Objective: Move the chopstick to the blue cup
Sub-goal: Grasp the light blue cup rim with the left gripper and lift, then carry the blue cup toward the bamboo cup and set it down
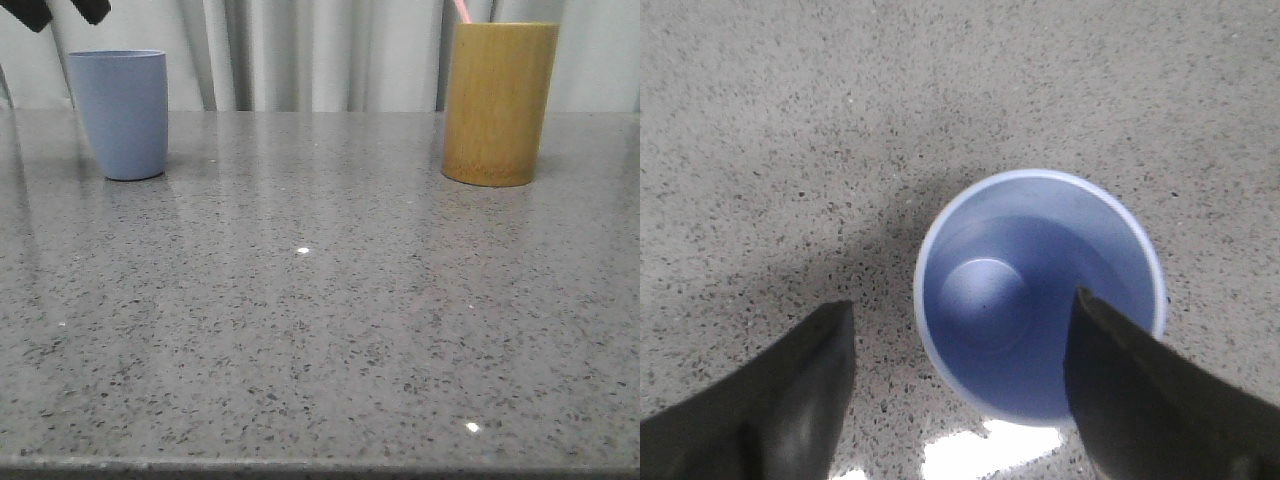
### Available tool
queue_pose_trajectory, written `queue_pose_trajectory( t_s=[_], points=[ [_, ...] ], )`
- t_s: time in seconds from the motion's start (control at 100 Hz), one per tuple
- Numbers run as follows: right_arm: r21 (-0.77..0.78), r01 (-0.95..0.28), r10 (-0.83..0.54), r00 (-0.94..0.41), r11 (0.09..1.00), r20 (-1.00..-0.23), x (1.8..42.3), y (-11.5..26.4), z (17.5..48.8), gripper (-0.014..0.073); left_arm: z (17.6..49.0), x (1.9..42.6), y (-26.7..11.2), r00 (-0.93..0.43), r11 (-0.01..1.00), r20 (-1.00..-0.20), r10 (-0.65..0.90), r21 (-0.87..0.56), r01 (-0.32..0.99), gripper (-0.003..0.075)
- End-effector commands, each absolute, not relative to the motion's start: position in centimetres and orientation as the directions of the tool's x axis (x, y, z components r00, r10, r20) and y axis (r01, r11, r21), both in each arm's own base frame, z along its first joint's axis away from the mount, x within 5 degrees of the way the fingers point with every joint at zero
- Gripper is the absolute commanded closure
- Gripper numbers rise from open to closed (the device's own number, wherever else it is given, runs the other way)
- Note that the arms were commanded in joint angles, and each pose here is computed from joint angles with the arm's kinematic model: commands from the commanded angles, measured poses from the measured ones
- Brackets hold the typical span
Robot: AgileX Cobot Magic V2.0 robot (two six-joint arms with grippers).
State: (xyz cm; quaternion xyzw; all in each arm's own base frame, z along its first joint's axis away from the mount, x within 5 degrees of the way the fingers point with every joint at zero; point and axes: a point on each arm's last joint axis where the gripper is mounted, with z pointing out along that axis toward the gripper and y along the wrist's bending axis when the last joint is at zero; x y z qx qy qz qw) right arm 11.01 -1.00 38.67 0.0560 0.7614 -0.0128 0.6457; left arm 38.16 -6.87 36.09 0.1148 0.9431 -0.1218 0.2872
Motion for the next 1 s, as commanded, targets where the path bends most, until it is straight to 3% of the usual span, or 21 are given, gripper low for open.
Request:
queue_pose_trajectory(
  t_s=[0.0,0.14,0.3,0.42,0.61,0.81,0.99],
  points=[
    [0.050,0.096,0.056,-0.062,0.994,-0.996,11.1,-1.0,40.4,0.0151,38.2,37.9,-7.2,-0.762,0.939,-0.639,0.105,-0.188,0.287,0.0293],
    [0.050,0.096,0.056,-0.062,0.994,-0.996,11.1,-1.0,40.4,0.0151,36.8,38.8,-7.3,-0.787,0.941,-0.608,0.102,-0.198,0.275,0.0297],
    [0.050,0.096,0.056,-0.062,0.994,-0.996,11.1,-1.0,40.4,0.0151,35.7,39.5,-7.4,-0.812,0.946,-0.581,0.063,-0.225,0.235,0.0360],
    [0.050,0.096,0.056,-0.062,0.994,-0.996,11.1,-1.0,40.4,0.0151,35.7,39.6,-7.4,-0.811,0.946,-0.582,0.057,-0.228,0.230,0.0475],
    [0.050,0.096,0.056,-0.062,0.994,-0.996,11.1,-1.0,40.4,0.0151,35.8,39.6,-7.1,-0.813,0.948,-0.580,0.052,-0.228,0.223,0.0739],
    [0.050,0.096,0.056,-0.062,0.994,-0.996,11.1,-1.0,40.4,0.0151,37.2,39.5,-7.4,-0.796,0.941,-0.604,0.052,-0.237,0.241,0.0739],
    [0.050,0.096,0.056,-0.062,0.994,-0.996,11.1,-1.0,40.4,0.0151,38.1,39.4,-10.7,-0.756,0.918,-0.645,0.108,-0.227,0.325,0.0739]
  ],
)
